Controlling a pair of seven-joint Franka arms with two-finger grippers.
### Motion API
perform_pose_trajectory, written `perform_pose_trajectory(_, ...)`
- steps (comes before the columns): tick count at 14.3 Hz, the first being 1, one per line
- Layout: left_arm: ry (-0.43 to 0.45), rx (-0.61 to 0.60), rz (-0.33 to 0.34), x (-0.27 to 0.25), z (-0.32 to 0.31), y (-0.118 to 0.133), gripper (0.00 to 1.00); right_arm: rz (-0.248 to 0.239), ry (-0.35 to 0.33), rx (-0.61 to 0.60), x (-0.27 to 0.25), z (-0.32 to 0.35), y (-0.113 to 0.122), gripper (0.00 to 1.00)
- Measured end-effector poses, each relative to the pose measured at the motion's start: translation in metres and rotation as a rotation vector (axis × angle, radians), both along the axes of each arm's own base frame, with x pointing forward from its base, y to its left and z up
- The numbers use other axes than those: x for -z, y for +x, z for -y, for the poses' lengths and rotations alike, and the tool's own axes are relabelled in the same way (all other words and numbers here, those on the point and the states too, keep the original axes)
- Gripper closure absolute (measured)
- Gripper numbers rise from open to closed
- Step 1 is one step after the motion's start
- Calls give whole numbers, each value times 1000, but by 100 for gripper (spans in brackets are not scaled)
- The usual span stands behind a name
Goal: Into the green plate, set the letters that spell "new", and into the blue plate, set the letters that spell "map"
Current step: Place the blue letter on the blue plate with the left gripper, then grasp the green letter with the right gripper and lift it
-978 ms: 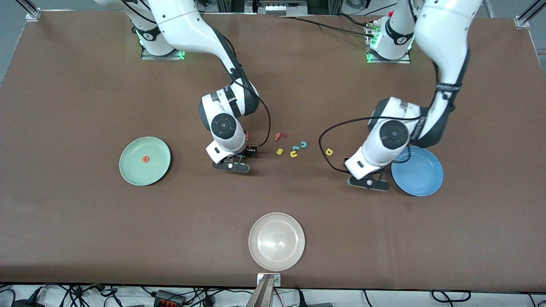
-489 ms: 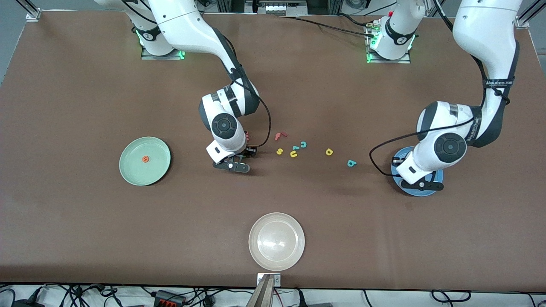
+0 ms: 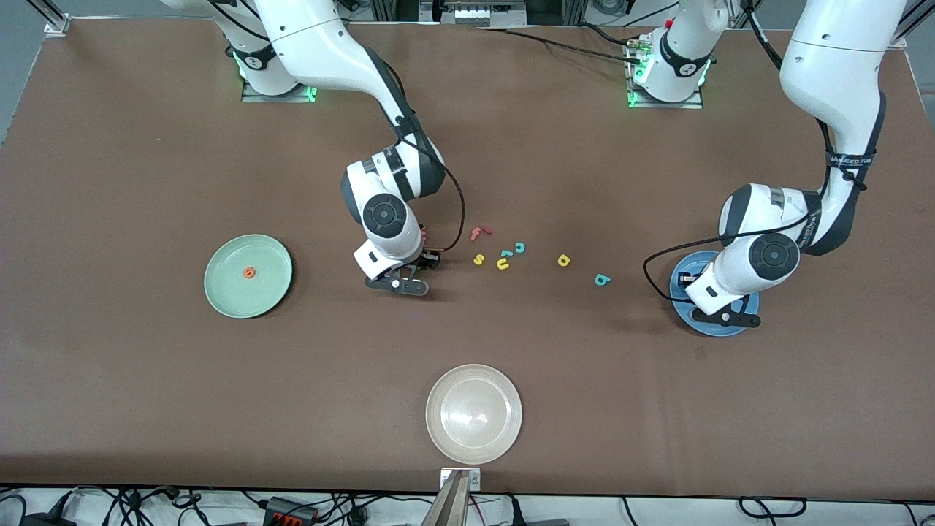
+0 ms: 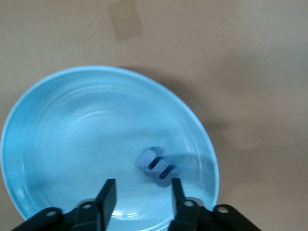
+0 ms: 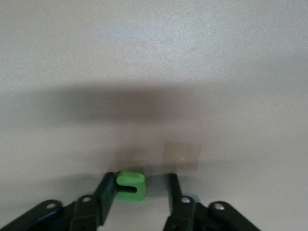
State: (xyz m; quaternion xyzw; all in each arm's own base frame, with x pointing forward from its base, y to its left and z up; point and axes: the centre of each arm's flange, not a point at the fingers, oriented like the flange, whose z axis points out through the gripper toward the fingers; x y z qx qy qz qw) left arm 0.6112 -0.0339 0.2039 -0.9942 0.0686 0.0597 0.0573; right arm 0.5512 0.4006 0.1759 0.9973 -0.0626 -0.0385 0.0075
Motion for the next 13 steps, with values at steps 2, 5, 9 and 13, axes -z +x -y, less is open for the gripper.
perform_pose_trajectory(2, -31, 83, 32, -19, 31, 7, 20, 2, 3, -1, -1, -2, 0, 73)
perform_pose_trajectory(5, -99, 344, 54, -43, 105, 4, 0, 2, 3, -1, -1, -2, 0, 72)
perform_pose_trajectory(9, -154, 807, 7, -43, 140, -9, 0, 9, -2, 7, -4, 5, 6, 72)
perform_pose_trajectory(13, -208, 1203, -68, -19, 154, -23, 0, -21, -47, 7, -35, 61, 37, 72)
